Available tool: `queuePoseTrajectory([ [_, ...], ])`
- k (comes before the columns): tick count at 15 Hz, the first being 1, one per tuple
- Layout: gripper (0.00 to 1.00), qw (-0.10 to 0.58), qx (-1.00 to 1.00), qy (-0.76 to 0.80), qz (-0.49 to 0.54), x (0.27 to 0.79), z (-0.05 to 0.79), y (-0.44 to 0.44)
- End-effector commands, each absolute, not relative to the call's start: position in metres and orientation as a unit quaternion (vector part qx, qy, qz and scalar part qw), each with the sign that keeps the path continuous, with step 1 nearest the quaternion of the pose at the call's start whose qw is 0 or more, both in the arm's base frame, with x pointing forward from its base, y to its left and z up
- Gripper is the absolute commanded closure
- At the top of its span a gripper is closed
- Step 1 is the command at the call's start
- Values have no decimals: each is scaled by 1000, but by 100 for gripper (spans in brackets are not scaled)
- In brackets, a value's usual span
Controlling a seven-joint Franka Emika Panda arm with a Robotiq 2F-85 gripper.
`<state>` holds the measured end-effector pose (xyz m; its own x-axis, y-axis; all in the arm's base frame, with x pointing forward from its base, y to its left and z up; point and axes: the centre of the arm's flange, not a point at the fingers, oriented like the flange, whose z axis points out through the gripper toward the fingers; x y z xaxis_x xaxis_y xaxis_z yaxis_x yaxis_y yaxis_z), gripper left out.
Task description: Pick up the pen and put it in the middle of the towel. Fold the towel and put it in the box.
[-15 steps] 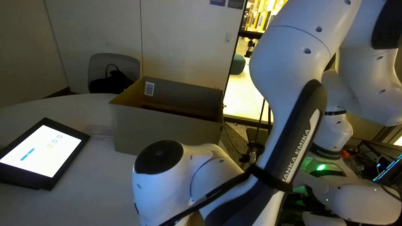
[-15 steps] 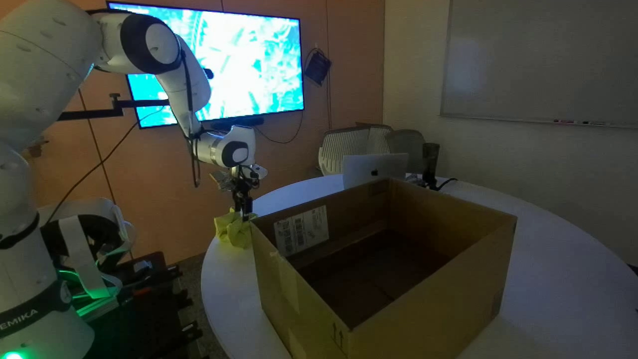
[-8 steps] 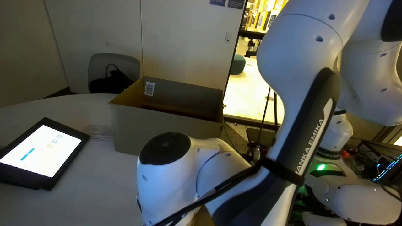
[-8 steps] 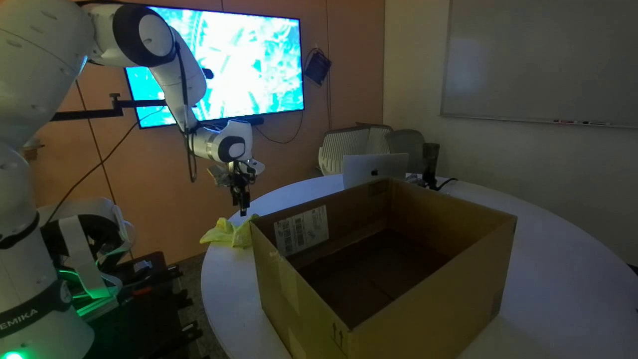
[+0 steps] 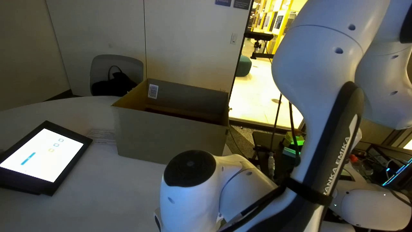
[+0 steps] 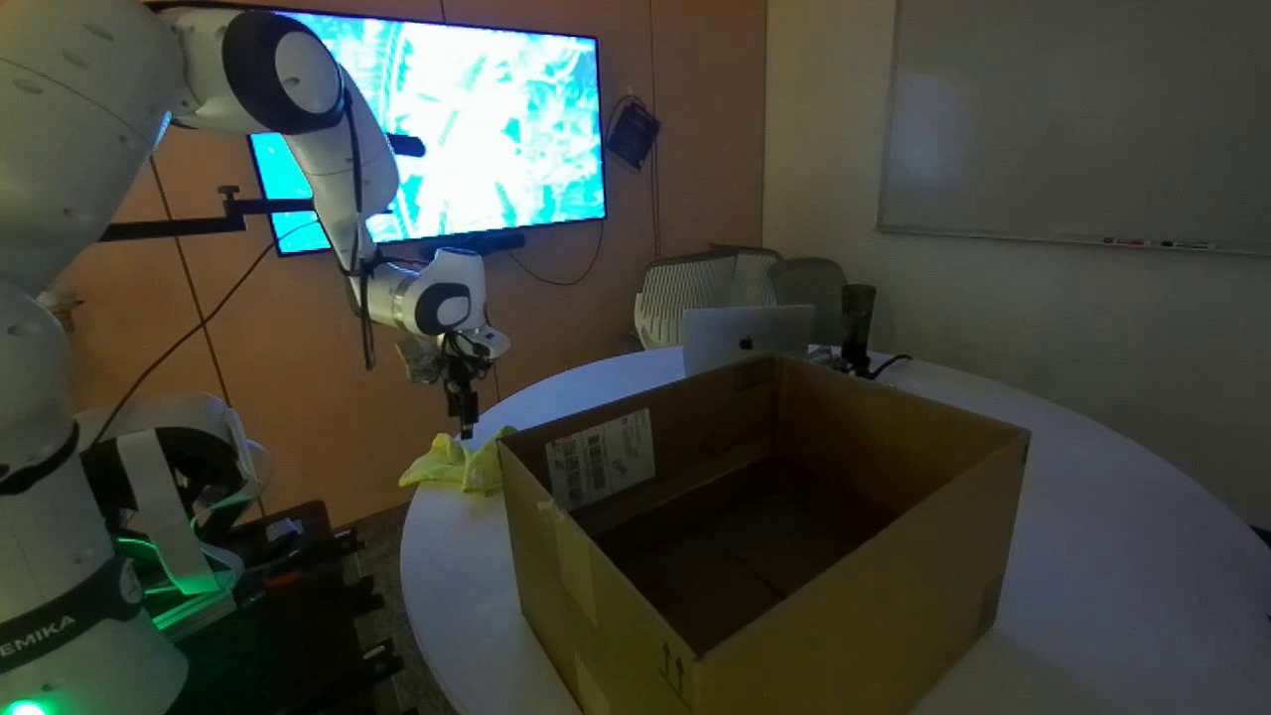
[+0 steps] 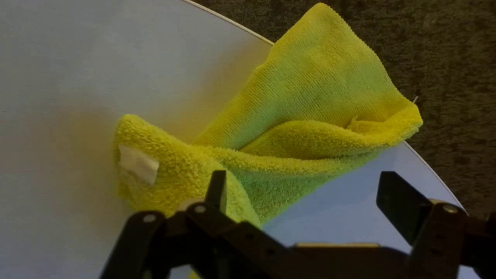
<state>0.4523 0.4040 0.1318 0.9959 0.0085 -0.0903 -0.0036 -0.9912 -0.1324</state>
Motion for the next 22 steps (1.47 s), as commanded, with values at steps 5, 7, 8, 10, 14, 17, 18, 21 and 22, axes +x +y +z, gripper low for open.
queuePoseTrajectory([
  [5, 0, 59, -997, 45, -15, 441, 104, 402],
  [7, 0, 51, -997, 46, -20, 442, 93, 403],
  [8, 0, 44, -998, 45, -23, 441, 87, 402],
  [10, 0, 34, -998, 42, -29, 442, 77, 403],
  [14, 0, 20, -999, 43, -25, 440, 57, 402],
  [17, 0, 14, -999, 46, -21, 439, 47, 398],
  [18, 0, 11, -999, 48, -20, 439, 44, 397],
  [21, 0, 3, -999, 52, -14, 437, 39, 389],
  [22, 16, 2, -999, 52, -14, 437, 41, 387],
])
